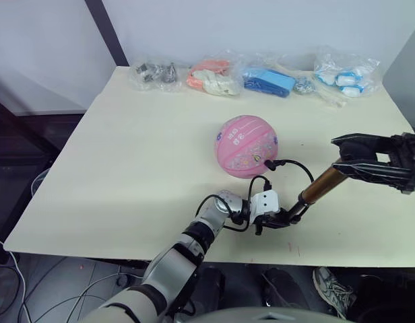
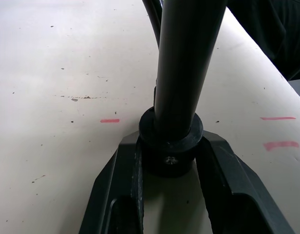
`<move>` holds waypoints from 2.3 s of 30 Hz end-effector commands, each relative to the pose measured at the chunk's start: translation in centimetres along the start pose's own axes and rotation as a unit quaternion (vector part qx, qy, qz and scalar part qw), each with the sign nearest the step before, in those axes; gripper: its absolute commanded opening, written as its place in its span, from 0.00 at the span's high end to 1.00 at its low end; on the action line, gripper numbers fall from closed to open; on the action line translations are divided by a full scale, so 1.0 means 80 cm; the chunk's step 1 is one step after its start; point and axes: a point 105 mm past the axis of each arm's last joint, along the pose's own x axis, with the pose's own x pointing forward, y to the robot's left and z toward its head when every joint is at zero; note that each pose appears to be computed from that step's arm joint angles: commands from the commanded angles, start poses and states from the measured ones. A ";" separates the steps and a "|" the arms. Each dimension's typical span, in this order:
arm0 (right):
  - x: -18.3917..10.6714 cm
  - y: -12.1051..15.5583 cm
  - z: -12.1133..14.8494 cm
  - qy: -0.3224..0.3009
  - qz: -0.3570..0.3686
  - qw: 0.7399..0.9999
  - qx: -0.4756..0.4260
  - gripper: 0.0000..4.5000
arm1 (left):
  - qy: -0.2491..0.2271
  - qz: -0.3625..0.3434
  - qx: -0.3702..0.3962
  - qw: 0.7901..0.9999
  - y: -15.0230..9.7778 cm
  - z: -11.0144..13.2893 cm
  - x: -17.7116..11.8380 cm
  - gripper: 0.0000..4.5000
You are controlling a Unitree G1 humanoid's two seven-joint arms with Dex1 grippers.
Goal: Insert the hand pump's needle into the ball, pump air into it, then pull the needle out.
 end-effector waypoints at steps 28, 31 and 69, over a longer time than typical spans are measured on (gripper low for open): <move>0.020 -0.018 -0.100 0.018 -0.016 1.000 -0.016 0.57 | 0.050 -0.006 -0.045 0.998 -0.014 -0.041 -0.010 0.77; 0.011 -0.017 -0.073 0.010 -0.015 0.999 -0.031 0.57 | 0.050 -0.007 -0.046 0.998 -0.015 -0.041 -0.009 0.77; 0.025 -0.019 -0.151 0.073 -0.038 0.996 0.038 0.57 | 0.052 -0.006 -0.045 0.998 -0.015 -0.042 -0.010 0.77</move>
